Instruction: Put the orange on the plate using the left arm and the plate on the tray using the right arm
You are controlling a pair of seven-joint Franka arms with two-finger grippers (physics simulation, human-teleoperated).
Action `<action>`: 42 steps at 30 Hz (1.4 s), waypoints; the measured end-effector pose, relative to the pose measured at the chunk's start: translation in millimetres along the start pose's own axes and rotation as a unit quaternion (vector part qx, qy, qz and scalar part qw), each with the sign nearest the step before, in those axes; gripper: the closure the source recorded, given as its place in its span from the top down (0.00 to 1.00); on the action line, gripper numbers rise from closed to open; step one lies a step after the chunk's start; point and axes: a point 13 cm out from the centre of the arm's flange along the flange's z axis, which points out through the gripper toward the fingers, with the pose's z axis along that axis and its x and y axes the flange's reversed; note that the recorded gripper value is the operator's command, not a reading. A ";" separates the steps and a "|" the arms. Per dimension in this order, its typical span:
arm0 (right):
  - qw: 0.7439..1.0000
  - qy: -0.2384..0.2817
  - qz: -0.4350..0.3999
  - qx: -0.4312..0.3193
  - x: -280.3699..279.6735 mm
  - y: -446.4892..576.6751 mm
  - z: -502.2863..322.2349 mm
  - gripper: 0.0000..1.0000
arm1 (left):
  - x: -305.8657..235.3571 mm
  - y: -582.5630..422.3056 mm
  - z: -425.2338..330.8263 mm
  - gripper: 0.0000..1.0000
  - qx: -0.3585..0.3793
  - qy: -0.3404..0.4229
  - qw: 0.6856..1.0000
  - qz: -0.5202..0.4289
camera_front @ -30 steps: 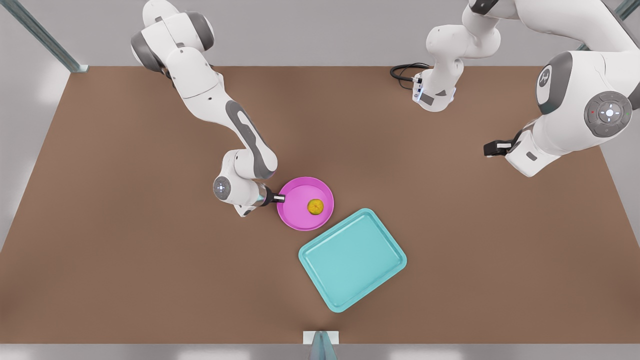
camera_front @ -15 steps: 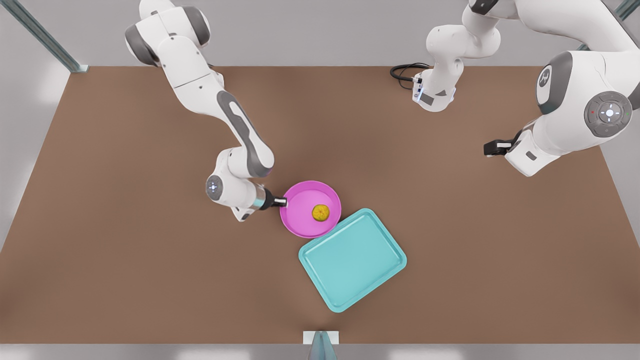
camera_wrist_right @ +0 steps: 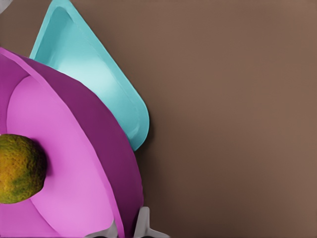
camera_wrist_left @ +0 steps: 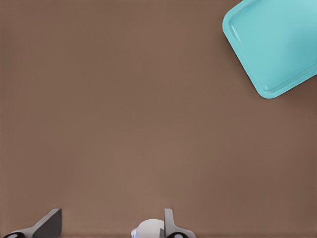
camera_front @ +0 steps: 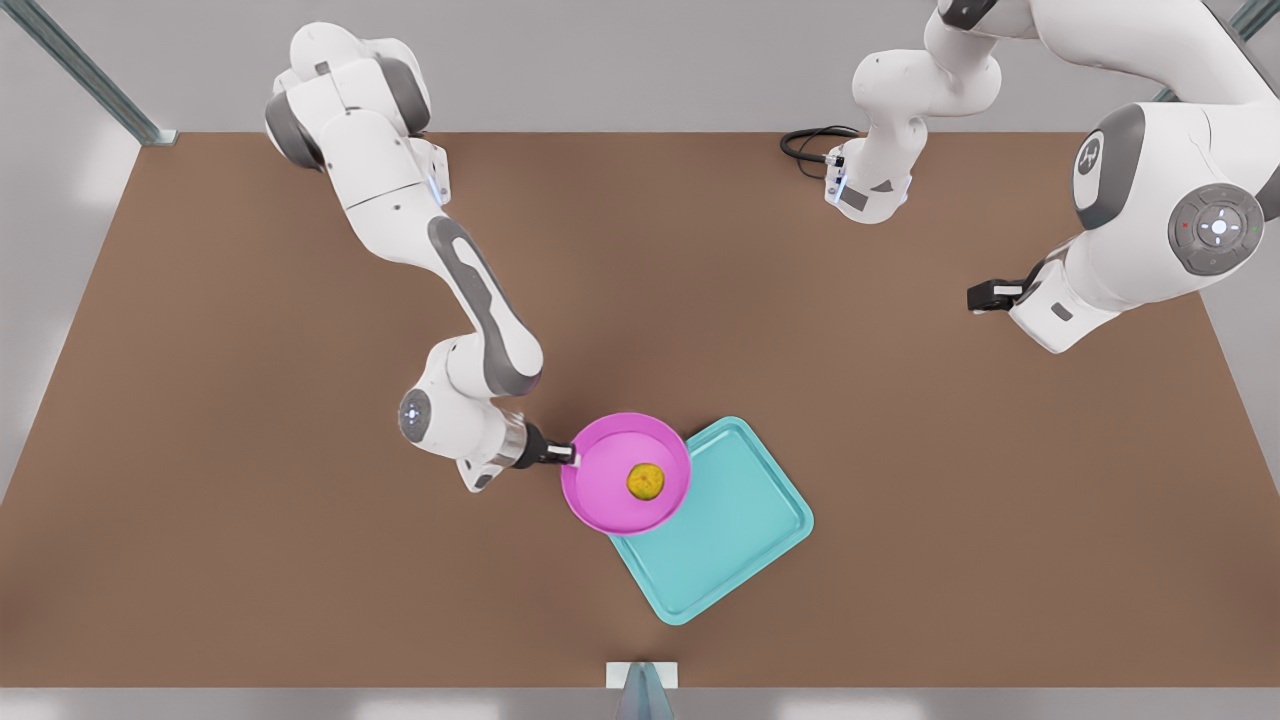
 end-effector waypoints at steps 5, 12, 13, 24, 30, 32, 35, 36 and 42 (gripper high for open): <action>0.999 -0.022 -0.009 -0.023 -33.0 25.9 11.6 0.21 | -0.1 0.0 0.0 1.00 0.000 0.000 1.000 0.001; 0.997 -0.038 -0.030 -0.055 -40.6 90.0 49.0 0.21 | -0.4 0.2 0.4 1.00 -0.001 0.000 1.000 0.001; 0.997 -0.040 -0.029 -0.059 -40.9 95.8 52.1 0.21 | -0.9 0.2 1.1 1.00 -0.001 0.001 1.000 0.001; 0.997 -0.039 0.016 -0.068 -42.9 96.6 87.6 1.00 | -1.6 0.1 2.2 1.00 -0.001 0.002 1.000 0.001; 0.995 -0.048 0.059 -0.057 -45.0 91.4 -7.0 1.00 | -1.7 0.3 2.2 1.00 -0.001 0.002 1.000 0.001; 0.996 -0.059 0.072 -0.004 -53.9 33.4 -116.7 1.00 | -1.8 0.4 2.1 1.00 -0.001 0.002 1.000 0.000; 0.986 -0.083 0.052 0.132 -59.2 -71.5 -296.2 1.00 | -2.6 0.4 2.1 1.00 -0.001 0.001 1.000 0.000; 0.981 -0.095 0.056 0.163 -49.8 -96.7 -359.7 1.00 | -3.1 0.5 2.0 1.00 -0.002 0.001 1.000 0.000; 0.953 -0.081 0.036 0.290 54.3 -120.3 -517.9 1.00 | -7.8 -0.6 5.7 1.00 -0.003 0.004 1.000 0.002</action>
